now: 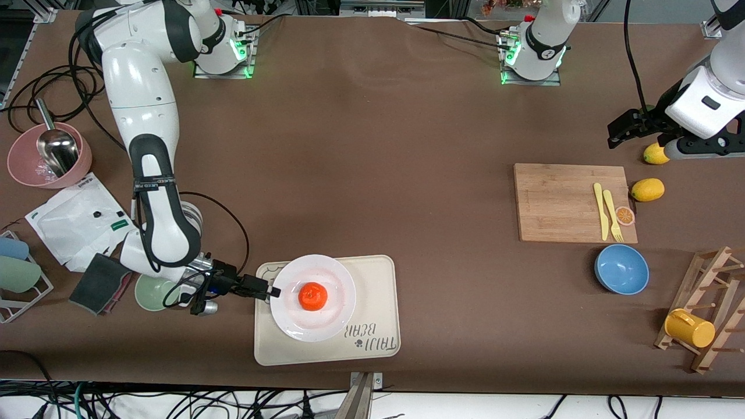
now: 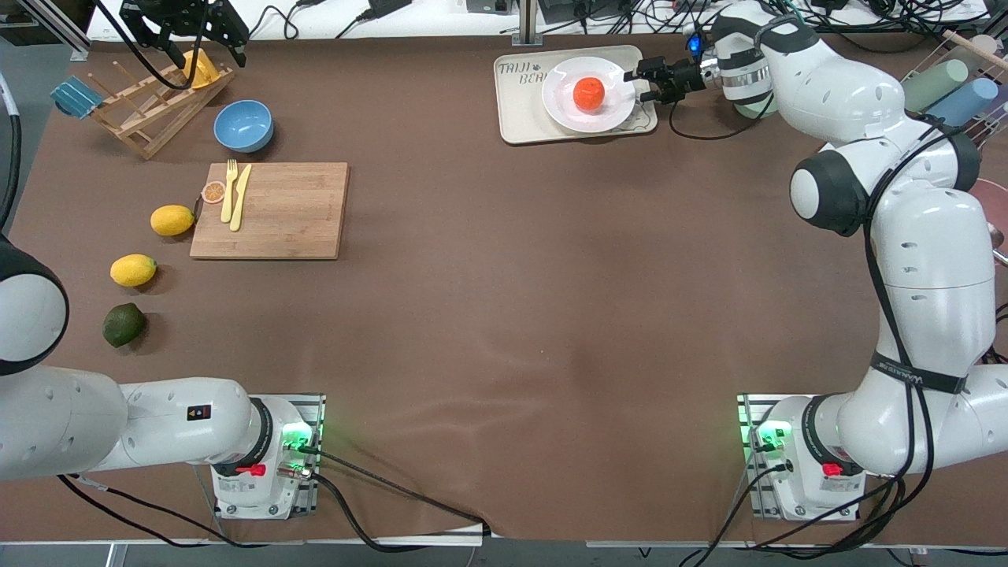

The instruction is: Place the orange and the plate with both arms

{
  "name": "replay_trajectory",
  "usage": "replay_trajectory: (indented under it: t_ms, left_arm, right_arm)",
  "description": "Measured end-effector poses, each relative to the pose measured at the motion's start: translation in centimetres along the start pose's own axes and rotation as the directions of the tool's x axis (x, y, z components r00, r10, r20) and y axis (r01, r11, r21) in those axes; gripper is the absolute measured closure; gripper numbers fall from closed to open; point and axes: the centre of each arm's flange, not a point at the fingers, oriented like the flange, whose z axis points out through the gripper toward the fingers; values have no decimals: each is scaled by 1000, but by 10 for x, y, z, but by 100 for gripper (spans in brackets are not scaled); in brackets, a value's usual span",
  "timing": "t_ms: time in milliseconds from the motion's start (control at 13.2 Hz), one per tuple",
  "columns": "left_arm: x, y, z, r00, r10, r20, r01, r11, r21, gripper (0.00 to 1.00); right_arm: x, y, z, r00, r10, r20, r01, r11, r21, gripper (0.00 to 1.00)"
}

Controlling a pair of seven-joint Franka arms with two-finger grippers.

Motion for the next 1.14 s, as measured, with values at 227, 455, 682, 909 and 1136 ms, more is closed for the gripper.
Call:
replay_trajectory:
  t_ms: [227,455,682,909,1136]
  left_arm:
    - [0,0,0,1000,0,0,0,1000,0,0]
    - [0,0,0,1000,0,0,0,1000,0,0]
    - [0,0,0,1000,0,0,0,1000,0,0]
    - [0,0,0,1000,0,0,0,1000,0,0]
    - [0,0,0,1000,0,0,0,1000,0,0]
  right_arm:
    - [6,-10,-3,1000,-19,-9,19,1000,6,0]
    - [17,-26,-22,987,-148,61,153,984,-95,0]
    - [22,-60,-48,918,-304,254,359,910,-207,0]
    - [19,-86,-85,854,-266,448,426,851,-308,0]
    - [4,-111,-120,795,-99,598,430,787,-441,0]
